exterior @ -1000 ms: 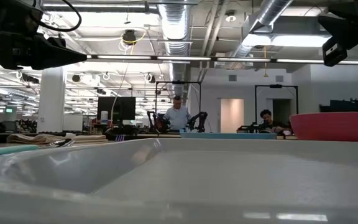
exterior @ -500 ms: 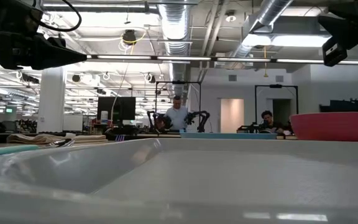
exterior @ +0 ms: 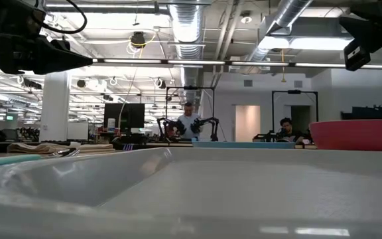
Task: Set up tray
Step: Put the white mug on the gray tray
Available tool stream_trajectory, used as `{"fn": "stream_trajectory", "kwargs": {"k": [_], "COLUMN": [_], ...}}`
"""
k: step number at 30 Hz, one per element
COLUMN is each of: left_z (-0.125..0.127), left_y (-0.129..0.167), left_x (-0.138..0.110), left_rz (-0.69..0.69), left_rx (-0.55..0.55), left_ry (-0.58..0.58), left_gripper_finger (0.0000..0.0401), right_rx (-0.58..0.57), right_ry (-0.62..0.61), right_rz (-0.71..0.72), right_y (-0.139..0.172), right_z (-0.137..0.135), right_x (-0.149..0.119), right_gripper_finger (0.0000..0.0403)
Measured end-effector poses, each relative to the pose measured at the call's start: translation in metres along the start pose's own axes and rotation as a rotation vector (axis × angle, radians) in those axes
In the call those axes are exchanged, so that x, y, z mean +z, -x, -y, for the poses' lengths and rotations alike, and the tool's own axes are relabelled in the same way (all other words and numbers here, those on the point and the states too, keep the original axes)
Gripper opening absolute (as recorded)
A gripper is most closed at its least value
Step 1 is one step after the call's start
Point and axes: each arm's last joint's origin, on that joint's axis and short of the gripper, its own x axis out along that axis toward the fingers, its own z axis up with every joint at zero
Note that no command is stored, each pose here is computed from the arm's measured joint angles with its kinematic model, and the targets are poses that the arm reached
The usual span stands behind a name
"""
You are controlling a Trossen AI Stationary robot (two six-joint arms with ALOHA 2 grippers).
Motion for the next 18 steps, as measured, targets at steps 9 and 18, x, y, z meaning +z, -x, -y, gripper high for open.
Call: {"fn": "stream_trajectory", "kwargs": {"k": [9,18], "left_z": [0.0,-0.0001], "left_y": [0.0,0.0], "left_x": [0.0,0.0004], "left_rz": [0.0,0.004], "left_rx": [0.0,0.001], "left_ry": [0.0,0.04], "left_gripper_finger": [0.0082,0.0082], "right_rx": [0.0,-0.002], "right_ry": [0.0,0.027], "right_rz": [0.0,-0.002], "right_y": [0.0,0.0], "right_z": [0.0,0.0001], "right_x": [-0.0001,-0.0003], "right_gripper_finger": [0.0091,0.0091]}}
